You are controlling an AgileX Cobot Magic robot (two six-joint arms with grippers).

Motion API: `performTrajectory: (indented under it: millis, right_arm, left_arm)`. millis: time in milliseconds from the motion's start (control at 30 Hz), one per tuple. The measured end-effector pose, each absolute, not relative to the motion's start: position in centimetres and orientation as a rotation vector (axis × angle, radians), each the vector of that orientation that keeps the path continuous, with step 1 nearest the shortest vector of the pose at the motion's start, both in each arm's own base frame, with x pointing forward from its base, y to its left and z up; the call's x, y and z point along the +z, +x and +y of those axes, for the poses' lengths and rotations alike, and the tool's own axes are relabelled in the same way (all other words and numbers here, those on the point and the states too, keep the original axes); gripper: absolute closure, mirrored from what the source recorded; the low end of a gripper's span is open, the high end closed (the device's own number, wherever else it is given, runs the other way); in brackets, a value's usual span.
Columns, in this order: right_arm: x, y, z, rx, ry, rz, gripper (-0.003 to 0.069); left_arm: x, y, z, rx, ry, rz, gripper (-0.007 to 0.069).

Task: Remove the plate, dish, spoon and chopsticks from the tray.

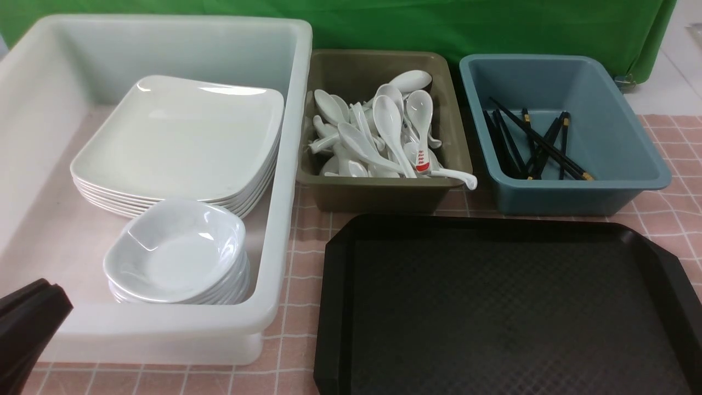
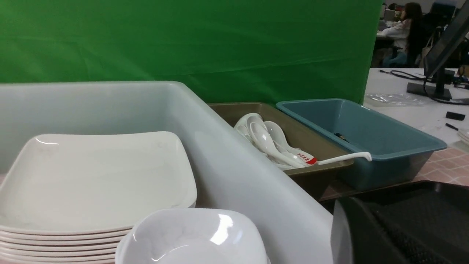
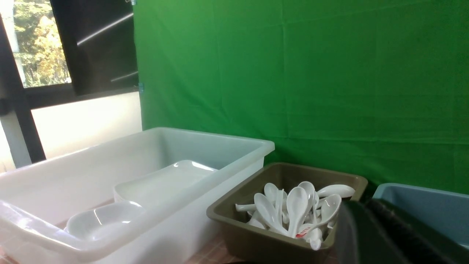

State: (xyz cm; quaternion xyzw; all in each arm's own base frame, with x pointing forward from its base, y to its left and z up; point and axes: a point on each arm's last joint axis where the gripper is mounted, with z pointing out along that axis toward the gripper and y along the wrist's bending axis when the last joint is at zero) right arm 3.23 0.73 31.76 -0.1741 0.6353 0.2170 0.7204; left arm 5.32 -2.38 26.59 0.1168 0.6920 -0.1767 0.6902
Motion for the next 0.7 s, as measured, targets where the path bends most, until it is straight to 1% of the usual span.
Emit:
performTrajectory:
  millis: [200,367,533,600,700]
  right_arm:
    - [31.8,3.2,0.7,0.48,-0.384,1.404,0.0564]
    - [31.8,3.2,0.7,0.481,-0.384,1.403,0.0553]
    - [31.8,3.2,0.8,0.483,-0.385,1.399,0.0541]
    - [31.8,3.2,0.8,0.483,-0.385,1.398,0.0536]
    - [31.8,3.2,0.8,0.484,-0.386,1.397,0.0536]
  left_arm:
    - [26.6,5.3,-2.4,-0.391,0.265,1.547,0.0624]
    - [25.9,5.4,-2.2,-0.333,0.281,1.543,0.0623]
    - [24.6,5.4,-1.4,-0.208,0.185,1.549,0.0622]
    - [23.3,5.3,-0.7,-0.101,0.118,1.554,0.0622]
    - [21.3,5.5,-0.2,-0.025,0.045,1.596,0.062]
